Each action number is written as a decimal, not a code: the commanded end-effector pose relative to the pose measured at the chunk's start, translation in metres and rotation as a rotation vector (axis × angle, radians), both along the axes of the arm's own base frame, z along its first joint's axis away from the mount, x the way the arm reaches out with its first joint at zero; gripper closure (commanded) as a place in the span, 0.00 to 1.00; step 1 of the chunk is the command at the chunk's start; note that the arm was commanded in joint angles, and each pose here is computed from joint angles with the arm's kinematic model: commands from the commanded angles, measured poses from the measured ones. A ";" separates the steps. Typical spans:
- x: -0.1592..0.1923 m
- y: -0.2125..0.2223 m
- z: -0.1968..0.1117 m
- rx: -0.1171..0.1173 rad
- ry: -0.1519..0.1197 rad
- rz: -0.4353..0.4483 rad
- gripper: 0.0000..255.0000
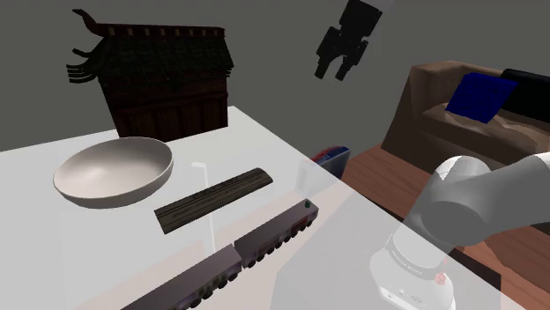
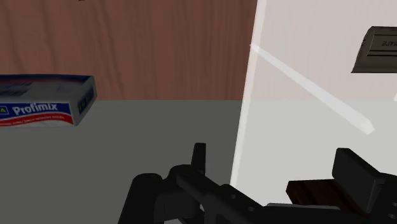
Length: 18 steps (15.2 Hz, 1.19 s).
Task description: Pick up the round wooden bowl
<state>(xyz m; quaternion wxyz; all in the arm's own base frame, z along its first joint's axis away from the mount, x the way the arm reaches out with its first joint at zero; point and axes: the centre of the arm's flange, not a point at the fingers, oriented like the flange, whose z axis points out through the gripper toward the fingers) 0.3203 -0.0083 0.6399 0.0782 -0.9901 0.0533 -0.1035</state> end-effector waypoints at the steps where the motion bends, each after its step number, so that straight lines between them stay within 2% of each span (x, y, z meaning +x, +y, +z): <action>1: 0.000 0.000 0.000 0.000 0.000 0.000 0.00; 18: 0.081 0.204 -0.056 0.016 0.070 -0.076 0.00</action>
